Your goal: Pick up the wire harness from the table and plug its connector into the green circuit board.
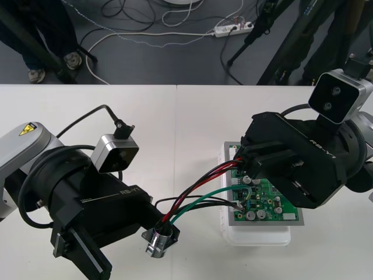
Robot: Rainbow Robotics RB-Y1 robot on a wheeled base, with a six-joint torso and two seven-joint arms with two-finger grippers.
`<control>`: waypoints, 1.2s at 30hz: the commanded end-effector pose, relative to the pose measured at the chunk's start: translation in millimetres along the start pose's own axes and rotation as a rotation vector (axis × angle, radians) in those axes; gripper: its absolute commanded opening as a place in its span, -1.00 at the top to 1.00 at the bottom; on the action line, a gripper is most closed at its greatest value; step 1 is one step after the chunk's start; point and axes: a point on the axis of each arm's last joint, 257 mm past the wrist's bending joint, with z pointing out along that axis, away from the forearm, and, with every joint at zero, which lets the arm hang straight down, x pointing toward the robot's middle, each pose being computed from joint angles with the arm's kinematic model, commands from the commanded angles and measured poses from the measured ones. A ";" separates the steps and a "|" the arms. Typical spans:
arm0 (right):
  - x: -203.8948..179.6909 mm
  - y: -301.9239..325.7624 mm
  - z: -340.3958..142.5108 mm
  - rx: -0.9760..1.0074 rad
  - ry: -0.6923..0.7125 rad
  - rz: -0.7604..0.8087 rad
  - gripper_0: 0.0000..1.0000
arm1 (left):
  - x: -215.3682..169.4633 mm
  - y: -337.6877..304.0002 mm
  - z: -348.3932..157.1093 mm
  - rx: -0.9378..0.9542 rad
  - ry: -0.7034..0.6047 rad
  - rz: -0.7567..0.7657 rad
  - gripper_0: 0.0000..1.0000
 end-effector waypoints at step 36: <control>-29.1 22.0 -53.7 0.131 -0.004 -0.043 1.00 | -42.2 2.7 -129.5 -0.456 -0.116 0.264 -1.00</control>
